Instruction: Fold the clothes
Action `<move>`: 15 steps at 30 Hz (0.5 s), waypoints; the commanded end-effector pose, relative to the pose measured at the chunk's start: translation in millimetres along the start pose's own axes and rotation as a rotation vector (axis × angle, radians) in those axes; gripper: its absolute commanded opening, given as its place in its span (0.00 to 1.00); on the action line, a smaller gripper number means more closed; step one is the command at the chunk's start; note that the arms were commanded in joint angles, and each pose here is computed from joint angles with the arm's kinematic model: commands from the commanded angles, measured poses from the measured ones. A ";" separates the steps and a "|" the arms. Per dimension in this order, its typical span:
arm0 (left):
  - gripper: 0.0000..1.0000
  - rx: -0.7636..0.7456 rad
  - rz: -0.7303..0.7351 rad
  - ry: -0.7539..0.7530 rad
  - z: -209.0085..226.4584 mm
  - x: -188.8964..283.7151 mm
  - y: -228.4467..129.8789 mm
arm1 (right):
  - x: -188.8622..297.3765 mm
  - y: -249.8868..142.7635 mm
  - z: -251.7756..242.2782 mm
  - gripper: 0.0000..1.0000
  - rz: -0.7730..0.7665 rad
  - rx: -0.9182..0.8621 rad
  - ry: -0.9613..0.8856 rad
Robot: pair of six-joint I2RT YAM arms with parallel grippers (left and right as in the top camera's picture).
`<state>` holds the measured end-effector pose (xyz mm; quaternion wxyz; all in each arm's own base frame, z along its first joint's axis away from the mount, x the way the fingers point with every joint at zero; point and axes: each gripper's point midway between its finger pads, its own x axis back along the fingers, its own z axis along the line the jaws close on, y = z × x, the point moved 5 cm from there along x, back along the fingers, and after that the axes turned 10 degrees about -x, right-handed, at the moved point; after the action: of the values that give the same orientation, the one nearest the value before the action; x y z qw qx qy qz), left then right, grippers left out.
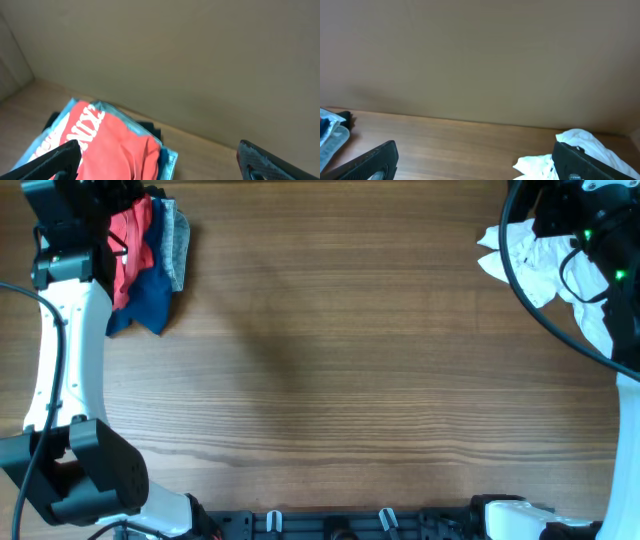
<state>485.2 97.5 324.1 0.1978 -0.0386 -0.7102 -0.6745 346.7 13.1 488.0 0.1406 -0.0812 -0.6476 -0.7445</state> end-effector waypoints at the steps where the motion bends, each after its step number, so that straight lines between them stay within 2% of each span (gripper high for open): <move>1: 1.00 -0.021 0.069 -0.004 0.6 -2.5 -15.6 | -14.2 -7.5 -2.7 1.00 0.035 0.012 -0.020; 10: 1.00 -0.026 0.253 -0.002 1.7 3.3 -51.2 | -14.9 -38.9 -10.5 1.00 0.197 0.094 -0.060; 15: 1.00 -0.028 0.340 0.000 2.2 8.2 -67.5 | -7.9 -24.7 -4.8 1.00 0.091 0.097 -0.029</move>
<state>458.5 92.4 272.5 0.2982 -0.1421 -0.6924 -0.6415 351.5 8.6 453.2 0.1834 -0.1433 -0.6694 -0.7055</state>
